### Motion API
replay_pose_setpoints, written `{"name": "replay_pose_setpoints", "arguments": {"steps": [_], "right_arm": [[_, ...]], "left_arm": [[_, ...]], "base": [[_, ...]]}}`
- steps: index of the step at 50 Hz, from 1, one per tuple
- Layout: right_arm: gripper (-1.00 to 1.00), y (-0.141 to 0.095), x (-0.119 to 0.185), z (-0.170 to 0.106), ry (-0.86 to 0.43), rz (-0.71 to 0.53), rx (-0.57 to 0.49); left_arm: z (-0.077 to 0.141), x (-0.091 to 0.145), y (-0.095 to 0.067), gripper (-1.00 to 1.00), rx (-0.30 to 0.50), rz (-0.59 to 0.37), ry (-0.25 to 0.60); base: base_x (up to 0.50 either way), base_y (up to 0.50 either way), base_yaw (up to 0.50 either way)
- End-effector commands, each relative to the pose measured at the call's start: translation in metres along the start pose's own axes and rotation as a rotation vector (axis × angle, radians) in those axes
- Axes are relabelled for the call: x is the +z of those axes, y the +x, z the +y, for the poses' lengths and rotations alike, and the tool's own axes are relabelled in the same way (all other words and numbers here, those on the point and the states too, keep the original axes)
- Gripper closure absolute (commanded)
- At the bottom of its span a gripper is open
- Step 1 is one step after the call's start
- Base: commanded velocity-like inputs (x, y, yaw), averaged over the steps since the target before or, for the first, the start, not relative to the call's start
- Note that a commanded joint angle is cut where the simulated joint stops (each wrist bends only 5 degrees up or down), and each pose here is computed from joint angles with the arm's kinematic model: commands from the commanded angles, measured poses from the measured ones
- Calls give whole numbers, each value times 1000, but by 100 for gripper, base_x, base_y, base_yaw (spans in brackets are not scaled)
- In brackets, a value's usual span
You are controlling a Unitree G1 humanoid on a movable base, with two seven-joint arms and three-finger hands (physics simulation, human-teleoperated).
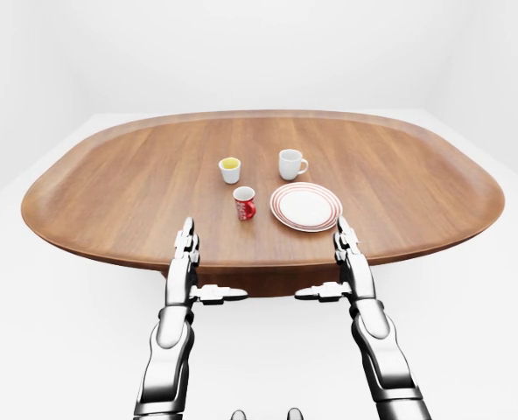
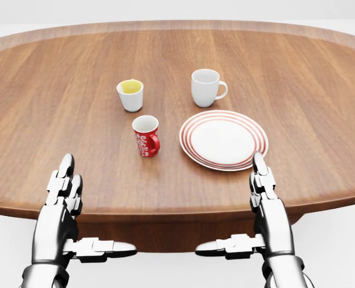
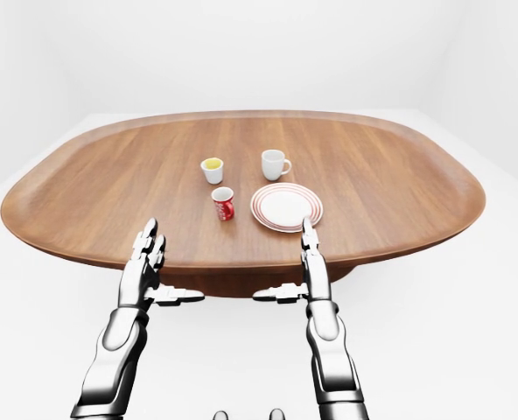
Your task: Pick up the red mug and put it on the plate
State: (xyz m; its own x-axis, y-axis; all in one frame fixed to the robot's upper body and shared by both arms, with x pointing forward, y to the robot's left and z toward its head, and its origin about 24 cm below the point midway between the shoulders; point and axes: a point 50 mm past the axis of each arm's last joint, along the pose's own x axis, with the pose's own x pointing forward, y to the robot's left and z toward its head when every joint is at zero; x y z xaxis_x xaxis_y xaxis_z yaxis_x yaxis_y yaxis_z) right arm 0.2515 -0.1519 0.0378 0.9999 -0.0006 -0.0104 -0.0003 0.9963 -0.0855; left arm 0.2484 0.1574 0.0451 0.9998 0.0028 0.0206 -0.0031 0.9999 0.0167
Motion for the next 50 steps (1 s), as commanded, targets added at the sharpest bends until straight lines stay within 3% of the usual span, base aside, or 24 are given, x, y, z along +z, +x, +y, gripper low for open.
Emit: {"name": "replay_pose_setpoints", "arguments": {"steps": [1, 16, 24, 29, 37, 45, 50], "right_arm": [[-100, 0, 0, 1, -3, 1, 4], [-100, 0, 6, -2, 15, -8, -3], [-100, 11, 15, -3, -10, -3, -3], [-100, 23, 45, -5, -20, -122, 13], [-100, 45, 60, -9, 3, -160, 43], [-100, 51, 75, -11, -8, -211, 50], [-100, 52, 81, -10, -18, -234, 53]], "left_arm": [[0, 0, 0, -100, 1, 0, 0], [0, -2, 1, -100, -13, 14, -13], [7, -10, 24, -100, -9, 81, -28], [10, 9, 41, -100, -7, 44, -14], [9, 64, 57, -100, -14, -168, 39], [16, 72, 77, -100, 7, -164, 52], [18, 73, 79, -100, 14, -163, 57]], "base": [[0, 18, 0], [0, 13, 0], [0, 0, 0], [0, 0, 0], [0, 0, 0], [0, 0, 0], [0, 0, 0]]}}
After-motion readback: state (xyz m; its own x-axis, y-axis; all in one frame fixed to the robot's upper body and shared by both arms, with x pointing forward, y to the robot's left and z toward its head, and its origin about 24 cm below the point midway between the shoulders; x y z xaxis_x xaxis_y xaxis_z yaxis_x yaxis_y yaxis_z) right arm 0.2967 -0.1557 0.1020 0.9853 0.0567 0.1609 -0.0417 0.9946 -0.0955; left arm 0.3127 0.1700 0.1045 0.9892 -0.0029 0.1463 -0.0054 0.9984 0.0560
